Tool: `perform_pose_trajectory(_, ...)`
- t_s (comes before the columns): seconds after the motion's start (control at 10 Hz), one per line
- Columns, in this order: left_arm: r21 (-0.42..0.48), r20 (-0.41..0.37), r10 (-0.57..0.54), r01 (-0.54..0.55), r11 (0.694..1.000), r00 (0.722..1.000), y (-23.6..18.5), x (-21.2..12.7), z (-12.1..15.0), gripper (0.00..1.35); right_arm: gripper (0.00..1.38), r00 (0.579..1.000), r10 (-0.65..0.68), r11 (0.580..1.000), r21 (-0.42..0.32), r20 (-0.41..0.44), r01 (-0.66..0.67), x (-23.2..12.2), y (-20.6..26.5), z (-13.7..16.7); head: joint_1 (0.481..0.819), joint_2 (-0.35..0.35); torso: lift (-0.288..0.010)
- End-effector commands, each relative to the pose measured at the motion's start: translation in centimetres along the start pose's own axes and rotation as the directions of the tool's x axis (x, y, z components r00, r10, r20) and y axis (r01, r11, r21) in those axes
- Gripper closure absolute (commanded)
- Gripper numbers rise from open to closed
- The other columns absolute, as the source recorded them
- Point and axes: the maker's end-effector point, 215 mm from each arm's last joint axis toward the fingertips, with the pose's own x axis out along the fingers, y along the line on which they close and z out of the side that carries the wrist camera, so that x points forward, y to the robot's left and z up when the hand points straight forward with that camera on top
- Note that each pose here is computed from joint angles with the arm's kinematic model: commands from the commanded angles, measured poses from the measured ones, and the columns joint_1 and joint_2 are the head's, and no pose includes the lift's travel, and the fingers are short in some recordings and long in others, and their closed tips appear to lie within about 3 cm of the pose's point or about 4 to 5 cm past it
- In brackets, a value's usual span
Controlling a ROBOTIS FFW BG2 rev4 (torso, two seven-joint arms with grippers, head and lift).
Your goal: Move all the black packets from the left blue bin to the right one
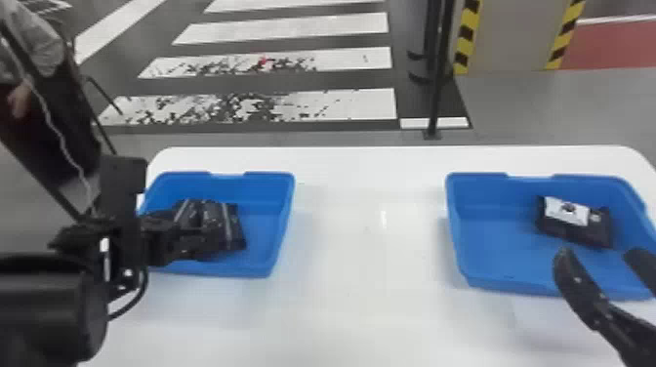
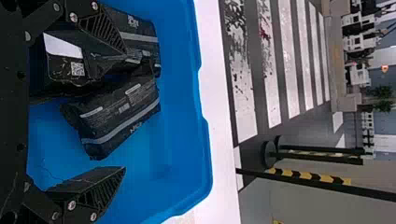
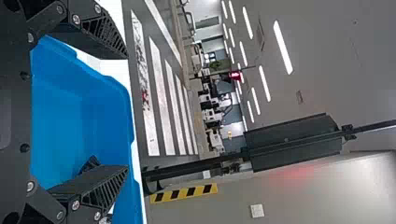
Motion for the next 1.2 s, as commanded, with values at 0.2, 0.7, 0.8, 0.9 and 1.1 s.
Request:
perform_pose_trajectory(0.2,-0.02,-0.095,-0.013,0.011,1.0,0.995,-0.6,3.2,-1.5,0.2,0.2,1.0,0.007,0.999,0.034,-0.006,-0.007,0.1,0.4,-0.6,0.695,0.163,-0.185)
perform_pose_trajectory(0.7,-0.052,-0.188,-0.076,0.067,0.996,0.979,-2.6,8.8,-3.0,0.24,0.2,1.0,0.009,0.998,0.065,-0.017,-0.008,0.1,0.3,-1.4,0.695,0.143,-0.185)
perform_pose_trajectory(0.8,-0.062,-0.221,-0.101,0.09,0.994,0.97,-3.3,9.5,-3.6,0.57,0.2,1.0,0.011,0.998,0.067,-0.018,-0.009,0.1,0.3,-1.5,0.695,0.134,-0.185)
perform_pose_trajectory(0.9,-0.067,-0.257,-0.131,0.117,0.991,0.957,-4.4,9.9,-4.8,0.96,0.2,1.0,0.011,0.997,0.074,-0.018,-0.01,0.1,0.3,-1.6,0.695,0.127,-0.185)
perform_pose_trajectory(1.1,-0.062,-0.267,-0.141,0.129,0.99,0.953,-4.6,9.7,-5.6,1.2,0.2,1.0,0.012,0.996,0.083,-0.018,-0.01,-0.1,0.3,-1.7,0.695,0.112,-0.185)
